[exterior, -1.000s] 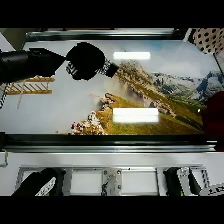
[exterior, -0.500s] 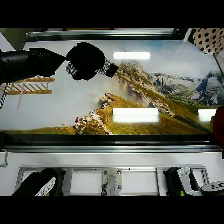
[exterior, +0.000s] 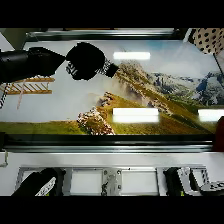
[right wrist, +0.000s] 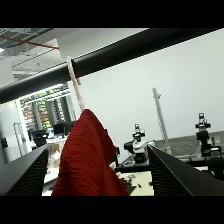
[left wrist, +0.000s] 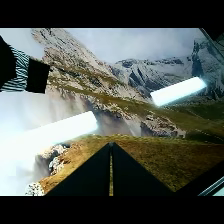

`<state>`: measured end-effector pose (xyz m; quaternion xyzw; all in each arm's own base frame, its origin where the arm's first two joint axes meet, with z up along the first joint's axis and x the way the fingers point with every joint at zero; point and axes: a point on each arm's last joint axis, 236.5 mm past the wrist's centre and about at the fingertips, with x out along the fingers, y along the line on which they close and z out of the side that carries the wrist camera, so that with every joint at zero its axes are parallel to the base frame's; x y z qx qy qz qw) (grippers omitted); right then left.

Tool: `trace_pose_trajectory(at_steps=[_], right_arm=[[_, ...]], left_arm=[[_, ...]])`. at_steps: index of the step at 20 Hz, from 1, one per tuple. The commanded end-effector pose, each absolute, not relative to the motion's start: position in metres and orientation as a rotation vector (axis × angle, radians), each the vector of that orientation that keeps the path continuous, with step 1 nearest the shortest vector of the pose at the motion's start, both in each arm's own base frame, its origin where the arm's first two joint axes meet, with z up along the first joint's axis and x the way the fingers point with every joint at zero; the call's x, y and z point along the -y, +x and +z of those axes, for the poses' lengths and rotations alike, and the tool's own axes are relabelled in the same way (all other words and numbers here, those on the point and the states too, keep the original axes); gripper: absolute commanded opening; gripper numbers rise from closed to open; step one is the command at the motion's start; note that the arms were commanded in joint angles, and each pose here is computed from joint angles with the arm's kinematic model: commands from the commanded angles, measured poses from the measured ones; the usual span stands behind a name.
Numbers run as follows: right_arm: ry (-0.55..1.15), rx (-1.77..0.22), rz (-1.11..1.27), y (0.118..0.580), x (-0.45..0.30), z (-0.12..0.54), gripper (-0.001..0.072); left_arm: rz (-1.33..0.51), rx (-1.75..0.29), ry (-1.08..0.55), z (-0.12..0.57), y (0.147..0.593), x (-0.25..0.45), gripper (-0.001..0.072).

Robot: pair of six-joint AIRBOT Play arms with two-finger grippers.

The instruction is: Fold the clothes and pants, and hang the long-sleeved shirts on hangers.

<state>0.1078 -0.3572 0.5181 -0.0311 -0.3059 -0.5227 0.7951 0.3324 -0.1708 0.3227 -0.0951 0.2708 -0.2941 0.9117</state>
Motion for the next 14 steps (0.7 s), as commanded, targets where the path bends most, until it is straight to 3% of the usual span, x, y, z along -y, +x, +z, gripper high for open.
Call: trace_pose_trajectory(at_steps=[1,5,9,11,14], right_arm=[[-0.072,0.661,-1.126,0.106,0.353,0.521,0.0676],[-0.163,0.736,-1.031,0.108,0.308,0.554,0.0676],[-0.205,0.878,-0.652,0.150,0.225,0.593,0.0676],[-0.248,0.817,-0.440,0.192,0.183,0.588,0.0676],[-0.202,0.507,-0.018,0.280,0.112,0.521,0.0661]], left_arm=[[-0.605,-0.558,-0.196,0.323,0.332,0.170,0.0018],[-0.606,-0.560,-0.195,0.322,0.332,0.171,0.0018],[-0.605,-0.560,-0.197,0.322,0.334,0.171,0.0018],[-0.604,-0.574,-0.198,0.317,0.337,0.172,0.0018],[-0.602,-0.622,-0.200,0.301,0.347,0.174,0.0018]])
